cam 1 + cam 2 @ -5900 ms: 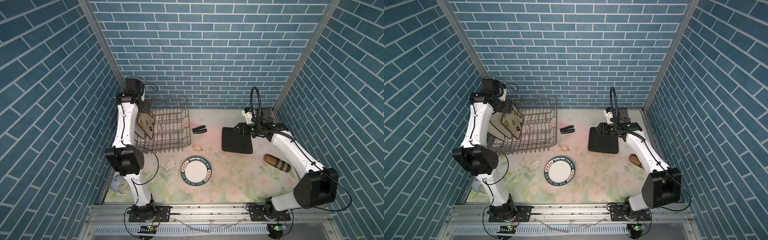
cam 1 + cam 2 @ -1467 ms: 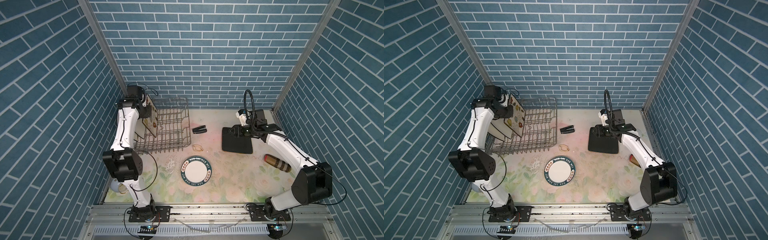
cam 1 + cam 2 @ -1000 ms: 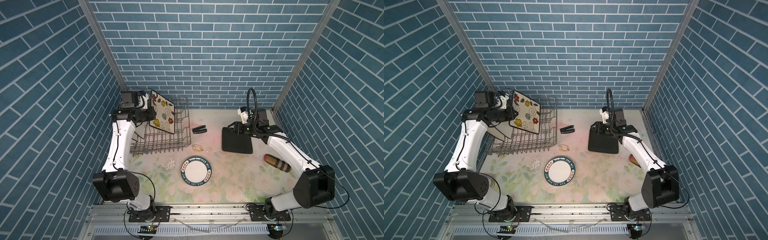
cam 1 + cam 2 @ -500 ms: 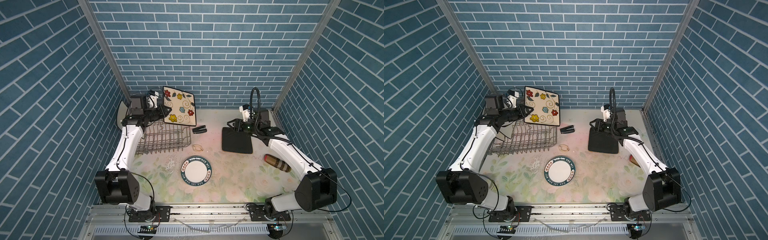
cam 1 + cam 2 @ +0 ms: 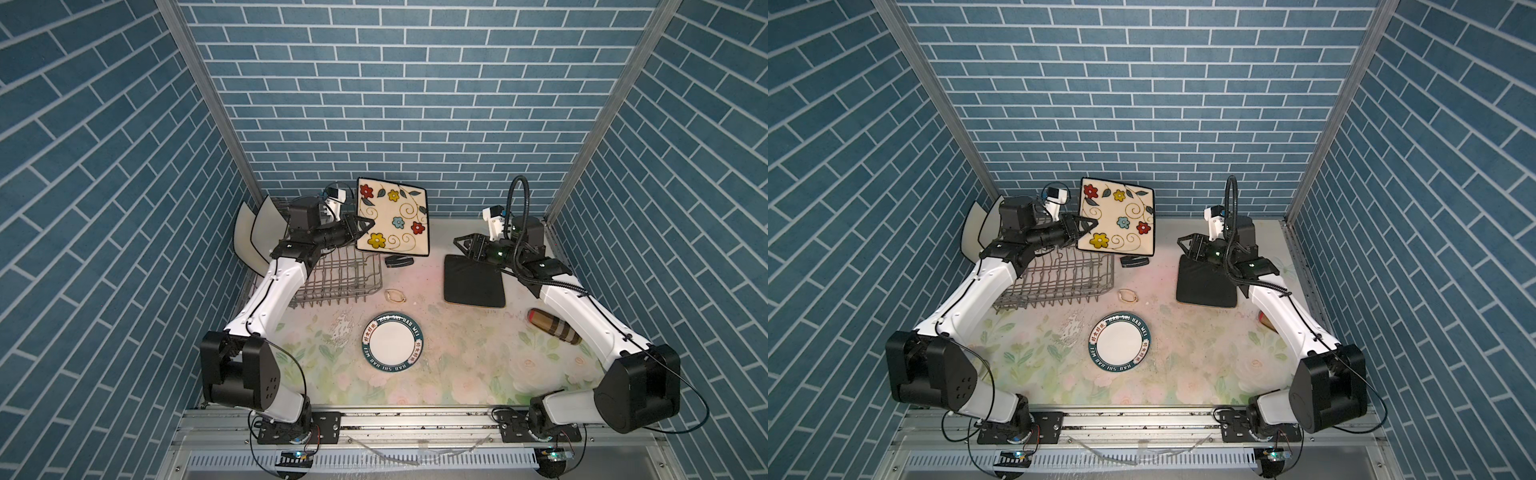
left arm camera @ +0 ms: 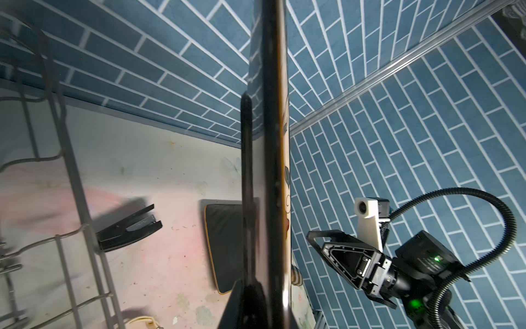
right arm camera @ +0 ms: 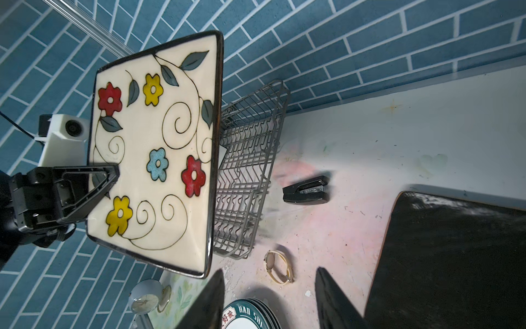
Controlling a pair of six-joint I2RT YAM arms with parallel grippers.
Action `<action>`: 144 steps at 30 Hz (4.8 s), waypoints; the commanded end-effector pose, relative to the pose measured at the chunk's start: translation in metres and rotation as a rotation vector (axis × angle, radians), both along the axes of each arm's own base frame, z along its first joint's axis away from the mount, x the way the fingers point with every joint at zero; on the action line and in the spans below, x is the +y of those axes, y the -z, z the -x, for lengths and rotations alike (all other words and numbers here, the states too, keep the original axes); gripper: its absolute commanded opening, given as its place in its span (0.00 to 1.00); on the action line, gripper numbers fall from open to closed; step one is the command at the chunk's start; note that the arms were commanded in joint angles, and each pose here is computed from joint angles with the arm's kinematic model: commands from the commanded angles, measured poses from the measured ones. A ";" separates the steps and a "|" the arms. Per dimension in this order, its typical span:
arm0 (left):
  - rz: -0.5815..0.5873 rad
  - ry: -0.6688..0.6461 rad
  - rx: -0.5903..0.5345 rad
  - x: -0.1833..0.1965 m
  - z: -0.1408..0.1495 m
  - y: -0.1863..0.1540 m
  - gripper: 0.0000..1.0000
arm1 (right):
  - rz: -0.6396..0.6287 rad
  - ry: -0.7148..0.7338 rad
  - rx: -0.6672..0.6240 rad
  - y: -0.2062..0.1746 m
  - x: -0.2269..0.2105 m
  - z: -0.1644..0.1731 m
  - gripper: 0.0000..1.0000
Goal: Unload the plates from the dish rack
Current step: Place a plate on the plate.
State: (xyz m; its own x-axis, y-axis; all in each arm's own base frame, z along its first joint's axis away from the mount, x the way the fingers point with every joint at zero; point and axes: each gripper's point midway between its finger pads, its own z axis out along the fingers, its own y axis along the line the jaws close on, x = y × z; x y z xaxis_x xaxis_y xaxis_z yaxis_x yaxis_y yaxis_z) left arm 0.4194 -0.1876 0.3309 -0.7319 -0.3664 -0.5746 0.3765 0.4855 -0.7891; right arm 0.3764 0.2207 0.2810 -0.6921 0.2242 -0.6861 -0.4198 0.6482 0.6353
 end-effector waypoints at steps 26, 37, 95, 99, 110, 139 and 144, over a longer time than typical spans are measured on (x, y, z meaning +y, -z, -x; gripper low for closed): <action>0.148 0.213 -0.195 -0.060 0.016 -0.054 0.00 | -0.057 0.053 -0.044 -0.017 -0.009 0.011 0.52; 0.165 0.273 -0.197 -0.070 0.026 -0.059 0.00 | -0.098 0.016 -0.062 -0.023 -0.002 0.011 0.52; 0.244 0.454 -0.042 -0.134 0.023 -0.014 0.18 | -0.445 0.004 -0.010 -0.035 -0.035 -0.040 0.00; 0.227 0.444 -0.038 -0.135 0.019 -0.011 0.23 | -0.476 0.005 0.025 -0.033 -0.039 -0.048 0.00; 0.166 0.399 -0.020 -0.132 0.003 0.002 0.39 | -0.551 0.014 0.104 -0.021 -0.050 -0.068 0.00; -0.163 0.230 -0.092 -0.038 -0.005 -0.006 0.44 | -0.317 -0.029 0.181 0.078 -0.111 -0.039 0.00; -0.189 0.226 -0.091 -0.034 -0.002 -0.003 0.44 | -0.319 0.010 0.193 0.092 -0.125 -0.039 0.00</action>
State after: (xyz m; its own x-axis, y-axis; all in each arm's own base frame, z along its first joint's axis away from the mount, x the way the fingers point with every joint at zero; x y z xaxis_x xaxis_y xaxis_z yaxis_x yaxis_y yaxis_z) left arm 0.4282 -0.2270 0.3289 -0.7444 -0.1012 -0.6600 0.5373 0.4959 -0.6821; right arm 0.4165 0.0924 0.1534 -0.8304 0.4658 -0.3058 -0.0806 0.4426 0.8931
